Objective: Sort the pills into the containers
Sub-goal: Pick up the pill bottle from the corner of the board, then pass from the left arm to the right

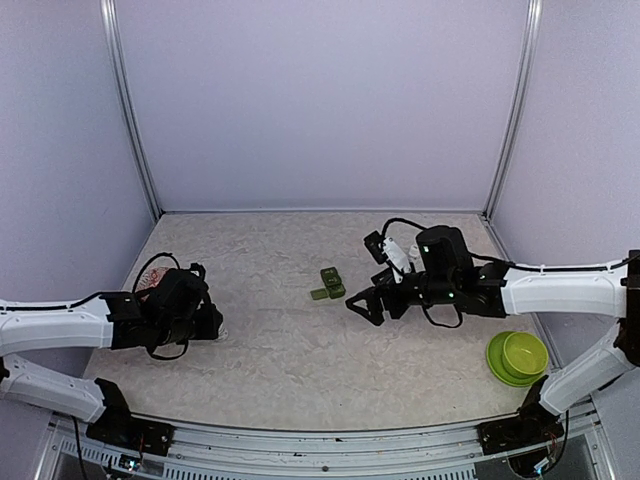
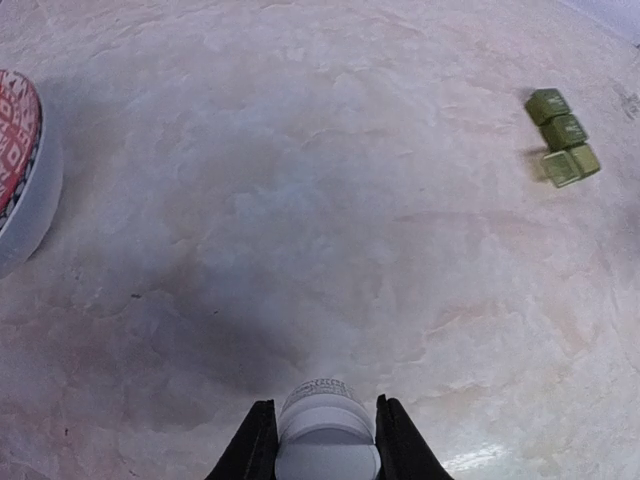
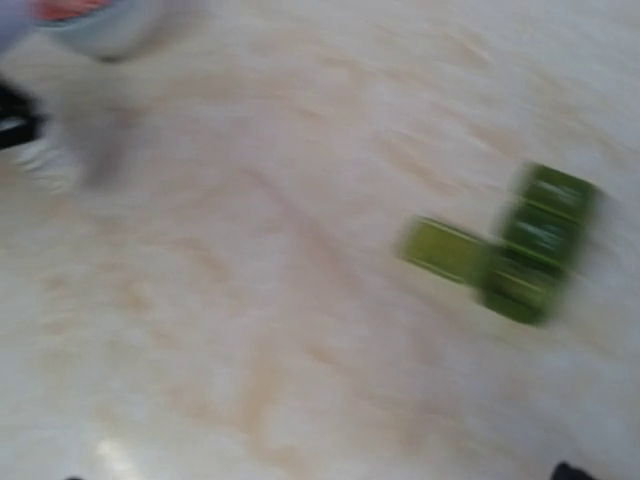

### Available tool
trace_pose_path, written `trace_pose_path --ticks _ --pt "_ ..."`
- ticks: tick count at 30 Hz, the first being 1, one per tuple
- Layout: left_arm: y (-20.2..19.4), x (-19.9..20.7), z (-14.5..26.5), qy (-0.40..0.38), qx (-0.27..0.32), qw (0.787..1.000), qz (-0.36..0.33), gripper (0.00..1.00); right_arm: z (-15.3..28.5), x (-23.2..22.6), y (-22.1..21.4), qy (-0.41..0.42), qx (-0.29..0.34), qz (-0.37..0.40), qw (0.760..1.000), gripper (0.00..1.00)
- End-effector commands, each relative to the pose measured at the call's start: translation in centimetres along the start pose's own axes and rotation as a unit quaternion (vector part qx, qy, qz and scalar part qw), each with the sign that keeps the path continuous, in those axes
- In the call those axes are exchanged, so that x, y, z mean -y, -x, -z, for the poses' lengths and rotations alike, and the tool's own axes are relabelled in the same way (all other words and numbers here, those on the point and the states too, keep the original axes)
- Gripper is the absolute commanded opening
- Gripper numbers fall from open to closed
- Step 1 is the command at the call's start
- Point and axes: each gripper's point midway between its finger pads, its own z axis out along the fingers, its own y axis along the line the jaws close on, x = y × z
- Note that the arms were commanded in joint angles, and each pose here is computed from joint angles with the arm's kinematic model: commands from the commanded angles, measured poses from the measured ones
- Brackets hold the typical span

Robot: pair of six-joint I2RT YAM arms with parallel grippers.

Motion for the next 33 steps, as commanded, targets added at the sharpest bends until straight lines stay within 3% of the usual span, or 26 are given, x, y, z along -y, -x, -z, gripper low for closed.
trace_pose_path --ticks 1,6,11,17,23,27,33 --pt "3.2 5.0 3.1 -0.125 0.05 0.991 -0.017 0.2 2.9 -5.6 2.0 0.141 0.093 0.066 0.983 1.0" --pt "5.4 10.1 7.3 -0.261 0.097 0.96 -0.035 0.2 5.1 -8.1 2.6 0.208 0.147 0.089 0.963 0.95" --pt "5.9 14.9 11.7 -0.379 0.135 0.912 -0.076 0.19 6.6 -10.5 2.9 0.276 0.18 0.093 0.94 0.93" --pt "5.1 19.3 17.2 -0.5 0.178 0.839 -0.121 0.2 5.7 -12.7 3.0 0.329 0.161 0.074 0.928 0.92" --pt "3.8 22.0 21.7 -0.57 0.212 0.777 -0.164 0.2 5.5 -15.4 2.9 0.391 0.145 0.05 0.907 0.91" --pt "2.7 23.3 22.7 -0.581 0.22 0.761 -0.188 0.2 6.2 -17.3 3.2 0.437 0.135 0.033 0.889 0.91" --pt "2.2 24.3 23.1 -0.577 0.232 0.755 -0.208 0.2 7.3 -19.9 3.5 0.492 0.123 0.021 0.862 0.89"
